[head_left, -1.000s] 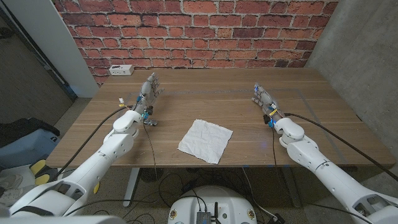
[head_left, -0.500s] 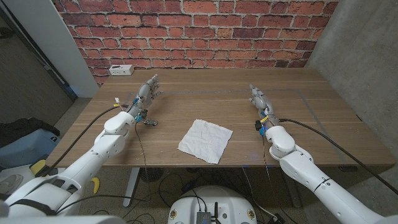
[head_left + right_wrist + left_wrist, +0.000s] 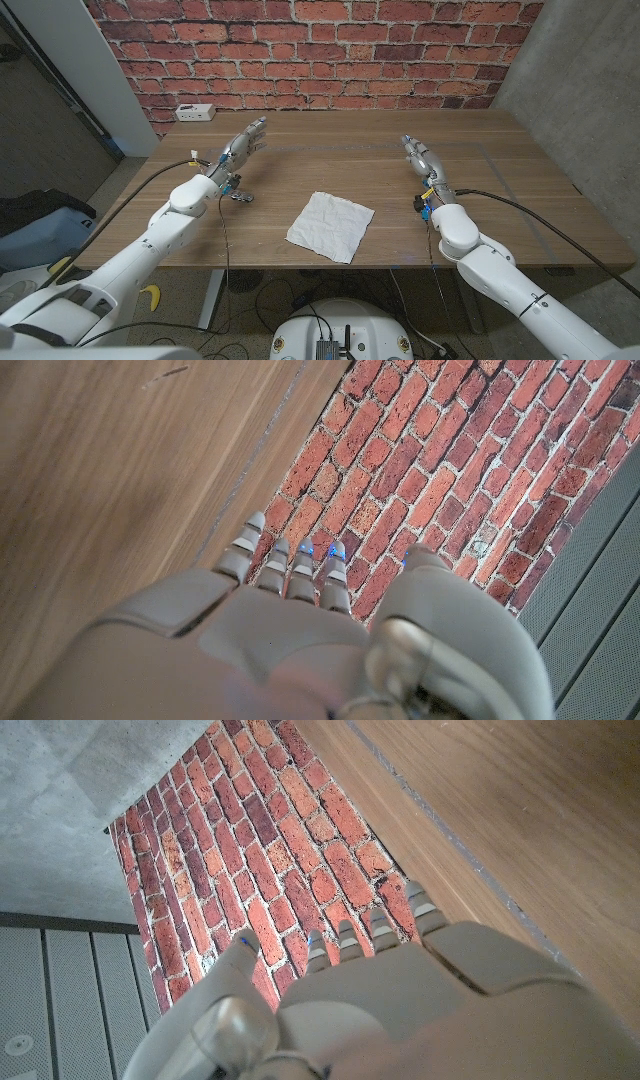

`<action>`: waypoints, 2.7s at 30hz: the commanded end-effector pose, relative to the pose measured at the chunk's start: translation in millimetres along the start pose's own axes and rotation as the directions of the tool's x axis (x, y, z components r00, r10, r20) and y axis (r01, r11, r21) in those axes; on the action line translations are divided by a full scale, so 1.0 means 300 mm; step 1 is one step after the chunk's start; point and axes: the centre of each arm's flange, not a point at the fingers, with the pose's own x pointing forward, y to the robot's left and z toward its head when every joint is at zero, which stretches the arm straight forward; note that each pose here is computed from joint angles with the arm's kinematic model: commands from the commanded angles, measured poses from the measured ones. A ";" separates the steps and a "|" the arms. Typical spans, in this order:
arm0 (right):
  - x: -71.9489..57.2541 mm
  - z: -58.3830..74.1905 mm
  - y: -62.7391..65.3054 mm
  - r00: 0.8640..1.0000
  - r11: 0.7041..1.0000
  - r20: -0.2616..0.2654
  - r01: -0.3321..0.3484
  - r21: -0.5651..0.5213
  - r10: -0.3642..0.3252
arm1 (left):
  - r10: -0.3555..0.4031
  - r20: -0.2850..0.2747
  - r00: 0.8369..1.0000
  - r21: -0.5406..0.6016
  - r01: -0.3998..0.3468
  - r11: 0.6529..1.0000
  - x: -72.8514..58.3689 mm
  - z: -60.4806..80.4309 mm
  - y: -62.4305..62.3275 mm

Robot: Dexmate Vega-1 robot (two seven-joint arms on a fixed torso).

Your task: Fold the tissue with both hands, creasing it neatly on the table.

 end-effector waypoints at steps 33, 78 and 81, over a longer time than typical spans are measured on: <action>-0.171 0.139 0.051 0.997 0.875 -0.074 -0.057 -0.481 0.025 | -0.156 -0.020 0.988 0.378 0.151 0.913 -0.110 0.165 -0.113; -0.370 0.259 0.167 0.980 0.606 -0.198 -0.144 -0.783 -0.023 | -0.220 -0.106 0.970 0.679 0.232 0.696 -0.258 0.298 -0.221; -0.380 0.266 0.176 0.979 0.595 -0.203 -0.150 -0.790 -0.022 | -0.227 -0.111 0.968 0.684 0.240 0.689 -0.265 0.302 -0.227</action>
